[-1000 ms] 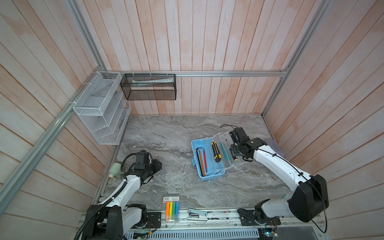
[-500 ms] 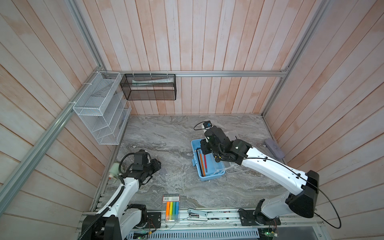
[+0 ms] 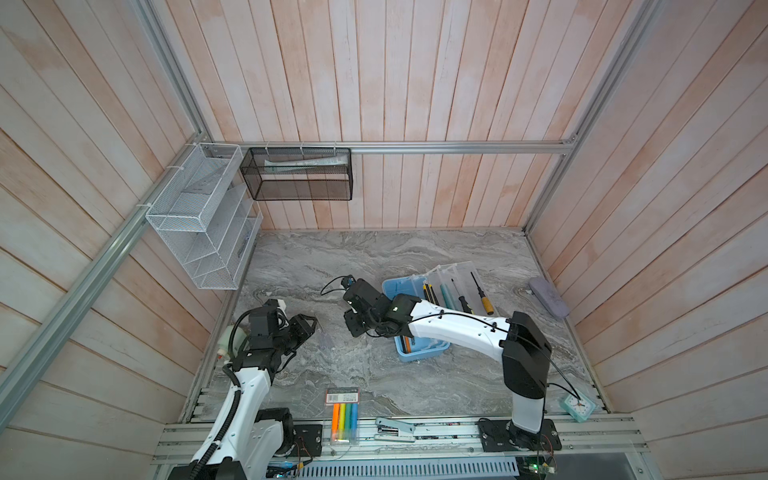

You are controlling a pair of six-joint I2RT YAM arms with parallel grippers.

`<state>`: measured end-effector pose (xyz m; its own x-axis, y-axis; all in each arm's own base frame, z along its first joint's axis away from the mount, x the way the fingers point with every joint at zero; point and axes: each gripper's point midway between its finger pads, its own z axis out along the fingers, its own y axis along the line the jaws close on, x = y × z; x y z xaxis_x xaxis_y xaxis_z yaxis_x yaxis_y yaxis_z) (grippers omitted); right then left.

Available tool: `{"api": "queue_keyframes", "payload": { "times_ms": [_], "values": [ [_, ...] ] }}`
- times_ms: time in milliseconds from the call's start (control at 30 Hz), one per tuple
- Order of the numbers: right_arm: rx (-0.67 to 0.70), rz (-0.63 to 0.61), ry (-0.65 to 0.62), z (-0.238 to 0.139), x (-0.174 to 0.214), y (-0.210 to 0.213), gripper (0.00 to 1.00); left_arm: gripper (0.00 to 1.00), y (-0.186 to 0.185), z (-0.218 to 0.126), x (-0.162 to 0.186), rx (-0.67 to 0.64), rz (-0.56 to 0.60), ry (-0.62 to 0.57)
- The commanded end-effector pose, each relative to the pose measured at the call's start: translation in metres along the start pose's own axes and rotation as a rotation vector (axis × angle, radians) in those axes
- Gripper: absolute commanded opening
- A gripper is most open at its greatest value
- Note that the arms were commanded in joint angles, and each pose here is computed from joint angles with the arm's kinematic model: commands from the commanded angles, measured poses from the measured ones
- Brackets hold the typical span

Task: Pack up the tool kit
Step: 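Open the right gripper and return it to the clear-handled screwdrivers, then grasp one clear-handled screwdriver with the right gripper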

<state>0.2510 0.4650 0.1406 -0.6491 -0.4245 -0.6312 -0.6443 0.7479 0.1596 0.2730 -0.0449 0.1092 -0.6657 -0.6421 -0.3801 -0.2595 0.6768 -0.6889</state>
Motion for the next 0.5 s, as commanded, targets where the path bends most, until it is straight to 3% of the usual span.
{"api": "queue_keyframes", "payload": {
  "times_ms": [0, 233, 467],
  "values": [
    [-0.061, -0.037, 0.034, 0.019, 0.006, 0.026, 0.35, 0.5, 0.005, -0.001, 0.009, 0.046, -0.043, 0.029],
    [-0.08, -0.094, 0.119, 0.059, 0.029, 0.053, 0.35, 0.5, 0.011, -0.002, 0.01, 0.037, -0.05, 0.02],
    [-0.037, -0.143, 0.169, 0.082, 0.041, 0.051, 0.35, 0.5, 0.011, -0.004, 0.009, 0.032, -0.038, 0.007]
  ]
}}
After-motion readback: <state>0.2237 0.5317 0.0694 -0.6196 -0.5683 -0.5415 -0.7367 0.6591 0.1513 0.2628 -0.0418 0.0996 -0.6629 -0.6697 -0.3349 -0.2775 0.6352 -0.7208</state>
